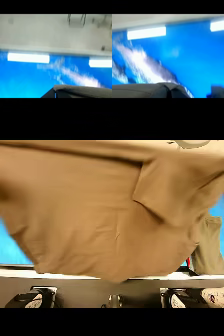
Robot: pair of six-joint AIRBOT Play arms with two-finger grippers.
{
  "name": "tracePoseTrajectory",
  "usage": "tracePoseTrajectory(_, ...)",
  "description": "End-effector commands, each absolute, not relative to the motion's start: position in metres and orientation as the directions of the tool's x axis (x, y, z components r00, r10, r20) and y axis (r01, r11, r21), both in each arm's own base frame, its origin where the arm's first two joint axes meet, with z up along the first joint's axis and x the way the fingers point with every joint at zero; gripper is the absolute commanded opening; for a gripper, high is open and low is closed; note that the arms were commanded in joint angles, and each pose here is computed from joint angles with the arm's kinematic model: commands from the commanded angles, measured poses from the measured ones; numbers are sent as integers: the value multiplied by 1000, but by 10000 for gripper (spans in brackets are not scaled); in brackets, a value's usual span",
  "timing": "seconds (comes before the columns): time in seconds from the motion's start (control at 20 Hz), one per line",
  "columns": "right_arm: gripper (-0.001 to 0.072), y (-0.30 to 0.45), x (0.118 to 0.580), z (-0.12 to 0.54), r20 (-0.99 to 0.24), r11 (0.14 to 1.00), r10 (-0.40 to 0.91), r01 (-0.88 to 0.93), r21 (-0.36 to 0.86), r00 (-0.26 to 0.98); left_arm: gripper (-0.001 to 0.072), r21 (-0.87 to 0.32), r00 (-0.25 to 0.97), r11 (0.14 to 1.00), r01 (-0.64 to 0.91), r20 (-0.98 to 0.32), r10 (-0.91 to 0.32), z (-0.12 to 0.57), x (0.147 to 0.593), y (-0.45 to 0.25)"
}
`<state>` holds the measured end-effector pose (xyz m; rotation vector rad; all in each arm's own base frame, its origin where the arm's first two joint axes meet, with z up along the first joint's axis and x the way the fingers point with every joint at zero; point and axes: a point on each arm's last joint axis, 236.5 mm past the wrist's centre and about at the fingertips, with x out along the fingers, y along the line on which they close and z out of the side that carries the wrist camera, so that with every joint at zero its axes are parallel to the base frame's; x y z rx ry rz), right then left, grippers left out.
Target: Fold the shirts.
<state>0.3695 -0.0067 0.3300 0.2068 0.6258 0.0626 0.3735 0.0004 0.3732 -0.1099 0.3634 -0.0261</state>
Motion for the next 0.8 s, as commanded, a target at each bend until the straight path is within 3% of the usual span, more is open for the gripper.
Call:
tracePoseTrajectory(0.0, 18, -9, 415, 185, -869, 961, 198, 86, 264, 453, 18, -117, 729, 992, -37, -683, -53, 207, 433, 7)
tracePoseTrajectory(0.2, 19, 25, 501, 61, -901, 950, 253, 85, 300, 352, 19, -153, 552, 986, -73, -829, -88, 79, 481, 5)
tracePoseTrajectory(0.5, 20, 43, 568, 9, -844, 938, 239, 111, 329, 480, 22, -294, 571, 949, -115, -801, -179, 19, 528, -13)
tracePoseTrajectory(0.6, 21, 33, 550, 7, -883, 957, 215, 89, 275, 418, 23, -258, 537, 964, -61, -823, -186, 19, 517, -12)
tracePoseTrajectory(0.65, 21, 25, 526, 3, -922, 966, 206, 86, 246, 328, 23, -240, 463, 970, -32, -864, -198, 13, 497, -12)
tracePoseTrajectory(0.75, 19, 5, 448, -14, -987, 980, 163, 116, 163, 5, 22, -248, 203, 968, -22, -950, -239, -10, 435, -20)
